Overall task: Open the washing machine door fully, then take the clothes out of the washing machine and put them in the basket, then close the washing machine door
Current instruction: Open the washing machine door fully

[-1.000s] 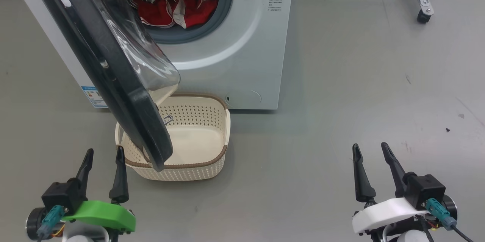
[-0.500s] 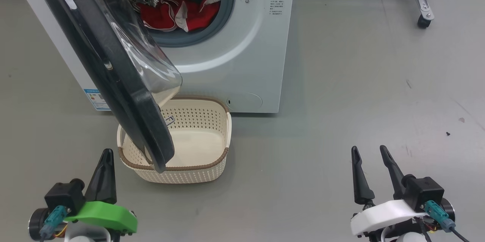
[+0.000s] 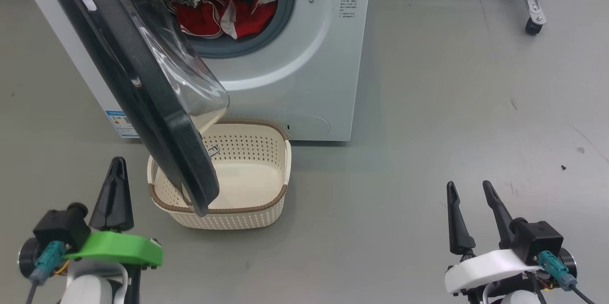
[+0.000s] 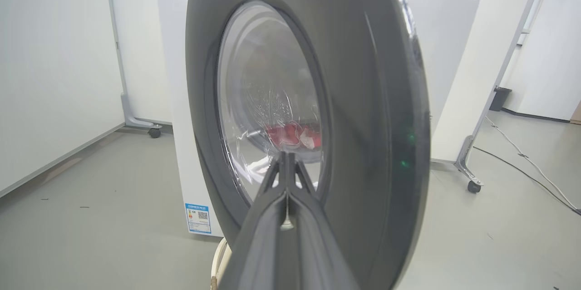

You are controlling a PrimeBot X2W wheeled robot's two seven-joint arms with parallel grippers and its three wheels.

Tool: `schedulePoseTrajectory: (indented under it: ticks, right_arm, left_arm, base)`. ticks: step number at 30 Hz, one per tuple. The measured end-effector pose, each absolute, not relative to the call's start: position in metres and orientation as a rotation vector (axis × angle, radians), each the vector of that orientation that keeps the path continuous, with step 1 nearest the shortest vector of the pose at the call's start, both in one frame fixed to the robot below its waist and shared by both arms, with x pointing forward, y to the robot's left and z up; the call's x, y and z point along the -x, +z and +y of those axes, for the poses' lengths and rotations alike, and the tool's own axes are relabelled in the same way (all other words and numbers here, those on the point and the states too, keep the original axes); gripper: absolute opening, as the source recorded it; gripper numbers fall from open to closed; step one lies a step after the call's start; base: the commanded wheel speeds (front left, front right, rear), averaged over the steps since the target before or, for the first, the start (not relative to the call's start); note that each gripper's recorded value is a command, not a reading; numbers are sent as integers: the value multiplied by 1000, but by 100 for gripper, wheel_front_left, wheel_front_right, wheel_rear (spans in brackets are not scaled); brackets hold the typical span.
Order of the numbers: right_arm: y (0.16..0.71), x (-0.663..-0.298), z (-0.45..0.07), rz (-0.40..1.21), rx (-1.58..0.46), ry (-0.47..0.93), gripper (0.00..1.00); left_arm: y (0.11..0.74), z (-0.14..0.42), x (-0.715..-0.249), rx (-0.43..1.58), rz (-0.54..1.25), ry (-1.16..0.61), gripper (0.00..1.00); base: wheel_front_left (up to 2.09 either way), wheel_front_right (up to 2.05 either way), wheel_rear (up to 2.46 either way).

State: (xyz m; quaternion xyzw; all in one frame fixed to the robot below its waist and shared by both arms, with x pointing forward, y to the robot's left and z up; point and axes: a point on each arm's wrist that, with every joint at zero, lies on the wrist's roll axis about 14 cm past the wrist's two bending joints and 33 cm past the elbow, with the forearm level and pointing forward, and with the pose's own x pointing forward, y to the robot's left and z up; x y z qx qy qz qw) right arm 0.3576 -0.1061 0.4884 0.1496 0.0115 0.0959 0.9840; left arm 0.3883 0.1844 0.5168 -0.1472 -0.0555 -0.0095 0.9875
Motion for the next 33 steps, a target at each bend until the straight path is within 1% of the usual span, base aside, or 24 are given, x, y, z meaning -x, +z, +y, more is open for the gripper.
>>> schedulePoseTrajectory:
  ticks: [13, 21, 27, 33]
  right_arm:
    - [486, -356, -107, 26, -302, 190, 100]
    - [485, -355, -108, 30, -309, 184, 100]
    - [484, -354, -108, 30, -311, 182, 100]
    - [485, -353, -109, 26, -314, 179, 100]
  left_arm:
    - [613, 194, -413, 258, -390, -52, 0]
    - [672, 179, -418, 243, -554, -119, 0]
    - [691, 158, -418, 240, -596, -191, 0]
    - [691, 127, -419, 234, -561, -281, 0]
  base:
    - [0, 0, 0]
    - [0, 0, 0]
    - [0, 0, 0]
    - [0, 0, 0]
